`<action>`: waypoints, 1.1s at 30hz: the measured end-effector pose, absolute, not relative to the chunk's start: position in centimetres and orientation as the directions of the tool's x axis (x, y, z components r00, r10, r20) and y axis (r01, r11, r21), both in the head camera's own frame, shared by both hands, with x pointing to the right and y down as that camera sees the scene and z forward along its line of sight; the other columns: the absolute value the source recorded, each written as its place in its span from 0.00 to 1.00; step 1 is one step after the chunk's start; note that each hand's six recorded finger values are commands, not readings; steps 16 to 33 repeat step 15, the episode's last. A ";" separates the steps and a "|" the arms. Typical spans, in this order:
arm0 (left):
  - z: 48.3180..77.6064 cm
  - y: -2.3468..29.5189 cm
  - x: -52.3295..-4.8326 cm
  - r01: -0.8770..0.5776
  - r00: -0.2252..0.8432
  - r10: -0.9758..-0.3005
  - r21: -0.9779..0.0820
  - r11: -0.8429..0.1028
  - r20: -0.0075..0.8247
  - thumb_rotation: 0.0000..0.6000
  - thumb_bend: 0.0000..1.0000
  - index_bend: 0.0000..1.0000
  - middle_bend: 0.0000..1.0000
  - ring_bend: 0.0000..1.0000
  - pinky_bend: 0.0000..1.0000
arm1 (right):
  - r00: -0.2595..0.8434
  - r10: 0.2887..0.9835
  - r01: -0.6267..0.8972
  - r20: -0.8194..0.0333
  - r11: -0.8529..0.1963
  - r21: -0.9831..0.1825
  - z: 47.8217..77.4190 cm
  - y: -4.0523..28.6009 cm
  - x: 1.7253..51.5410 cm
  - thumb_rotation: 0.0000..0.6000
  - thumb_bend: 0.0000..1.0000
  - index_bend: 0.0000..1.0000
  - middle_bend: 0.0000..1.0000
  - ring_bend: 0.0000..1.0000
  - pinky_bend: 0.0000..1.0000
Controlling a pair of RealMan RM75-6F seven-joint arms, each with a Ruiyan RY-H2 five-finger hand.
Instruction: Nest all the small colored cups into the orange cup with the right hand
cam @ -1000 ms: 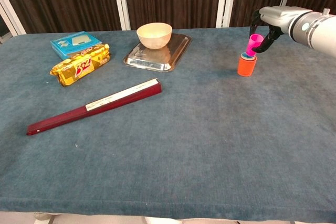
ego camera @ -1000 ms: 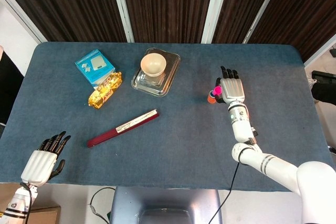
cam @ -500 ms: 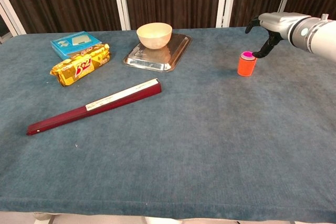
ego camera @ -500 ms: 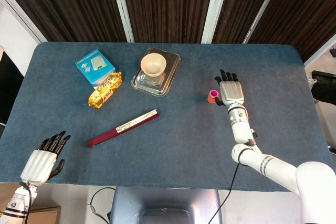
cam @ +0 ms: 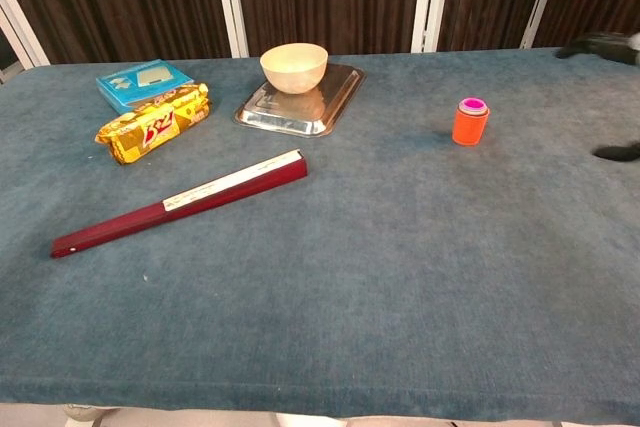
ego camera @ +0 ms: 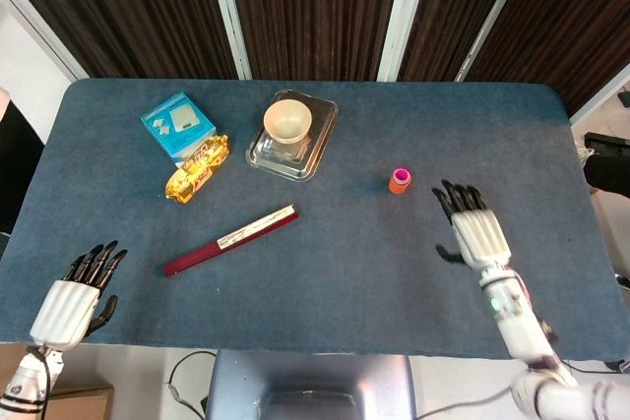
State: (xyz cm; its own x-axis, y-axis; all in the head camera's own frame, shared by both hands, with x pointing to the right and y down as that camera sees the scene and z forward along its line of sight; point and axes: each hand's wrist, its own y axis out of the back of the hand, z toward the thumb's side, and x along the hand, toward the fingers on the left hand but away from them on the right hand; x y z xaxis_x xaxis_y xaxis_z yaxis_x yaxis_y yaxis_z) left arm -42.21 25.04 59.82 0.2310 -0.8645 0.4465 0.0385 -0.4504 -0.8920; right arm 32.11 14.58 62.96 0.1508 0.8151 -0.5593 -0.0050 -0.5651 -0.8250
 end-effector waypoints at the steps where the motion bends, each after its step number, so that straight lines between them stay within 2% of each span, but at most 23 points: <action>1: 59.8 25.1 -42.2 0.037 0.232 -0.868 -0.895 -0.444 0.440 1.00 0.48 0.00 0.00 0.03 0.15 | 0.140 0.823 0.008 -0.551 -0.557 -0.830 61.9 16.2 33.0 1.00 0.34 0.02 0.00 0.00 0.00; 5: 59.9 25.1 -42.4 0.034 0.218 -0.871 -0.895 -0.445 0.441 1.00 0.48 0.00 0.00 0.03 0.11 | 0.066 0.857 0.072 -0.511 -0.514 -0.855 58.3 20.7 37.3 1.00 0.34 0.01 0.00 0.00 0.00; 9: 59.9 24.6 -42.5 0.031 0.206 -0.878 -0.900 -0.435 0.431 1.00 0.48 0.00 0.00 0.03 0.11 | 0.040 0.875 0.119 -0.482 -0.483 -0.867 56.3 22.3 40.2 1.00 0.33 0.00 0.00 0.00 0.00; 14: 59.4 24.8 -42.1 0.023 0.230 -0.887 -0.913 -0.407 0.401 1.00 0.48 0.00 0.00 0.02 0.11 | 0.032 0.901 0.101 -0.433 -0.434 -0.895 54.0 23.7 41.9 1.00 0.33 0.00 0.00 0.00 0.00; 33: 59.3 25.0 -42.0 0.023 0.236 -0.886 -0.913 -0.407 0.400 1.00 0.48 0.00 0.00 0.02 0.11 | 0.035 0.903 0.097 -0.428 -0.429 -0.898 53.8 23.8 42.0 1.00 0.34 0.00 0.00 0.00 0.00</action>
